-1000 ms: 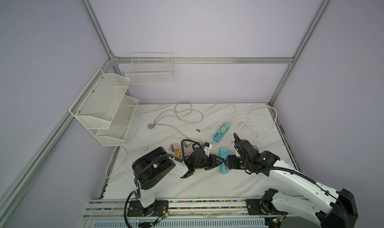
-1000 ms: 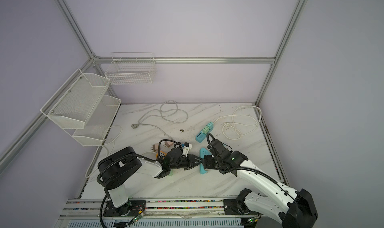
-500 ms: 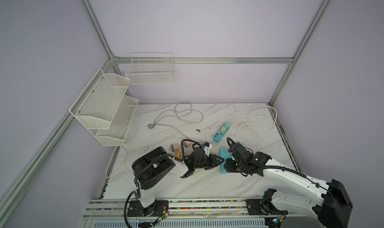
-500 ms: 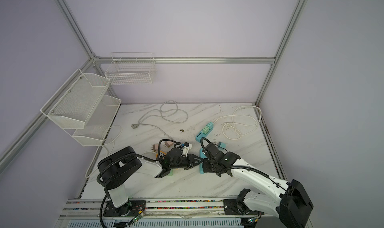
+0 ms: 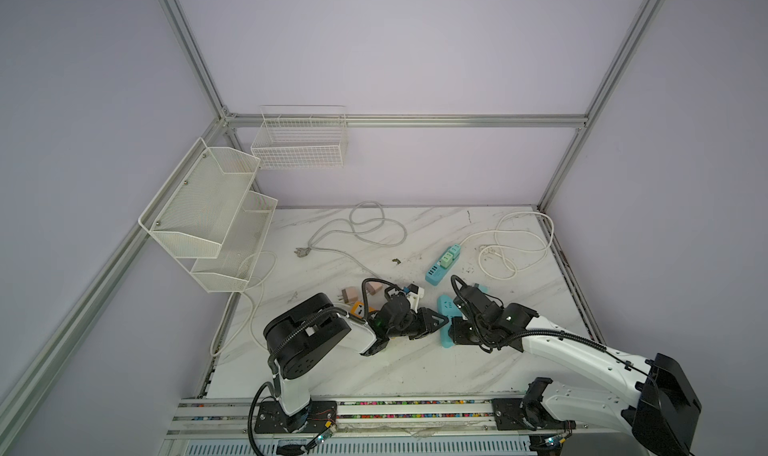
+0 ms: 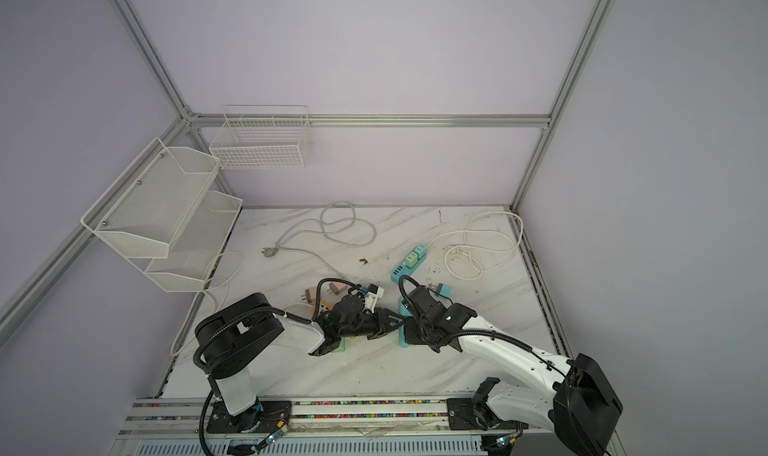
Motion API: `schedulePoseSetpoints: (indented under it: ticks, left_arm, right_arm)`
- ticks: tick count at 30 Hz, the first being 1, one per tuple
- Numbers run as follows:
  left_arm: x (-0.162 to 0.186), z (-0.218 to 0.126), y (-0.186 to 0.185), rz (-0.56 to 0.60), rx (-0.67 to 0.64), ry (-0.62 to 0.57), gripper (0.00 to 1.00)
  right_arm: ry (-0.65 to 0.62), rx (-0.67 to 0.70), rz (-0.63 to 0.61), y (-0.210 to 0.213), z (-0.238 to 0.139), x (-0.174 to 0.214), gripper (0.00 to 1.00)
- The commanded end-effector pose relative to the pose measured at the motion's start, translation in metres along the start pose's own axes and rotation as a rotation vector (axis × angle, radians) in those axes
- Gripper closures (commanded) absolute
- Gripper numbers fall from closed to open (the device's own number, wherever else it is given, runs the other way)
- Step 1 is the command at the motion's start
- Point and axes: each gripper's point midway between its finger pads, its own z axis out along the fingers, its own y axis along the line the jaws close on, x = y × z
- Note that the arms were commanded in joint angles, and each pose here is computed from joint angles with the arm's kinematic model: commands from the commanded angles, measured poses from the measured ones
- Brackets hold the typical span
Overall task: Pull the plug off the socket
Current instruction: 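Pull the pink plug from the strip with the right gripper while the left clamps it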
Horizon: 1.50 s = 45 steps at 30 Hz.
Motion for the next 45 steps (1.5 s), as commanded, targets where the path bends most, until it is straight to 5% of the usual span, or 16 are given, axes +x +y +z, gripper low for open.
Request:
schedulePoseSetpoints:
  ticks: [1, 45]
  left_arm:
    - [-0.002, 0.000, 0.020, -0.014, -0.085, -0.004, 1.00]
    - [0.000, -0.001, 0.019, -0.028, -0.068, -0.003, 1.00]
  right_arm:
    - [-0.021, 0.069, -0.009, -0.007, -0.004, -0.007, 0.78]
    - [-0.073, -0.021, -0.013, 0.024, -0.009, -0.033, 0.84]
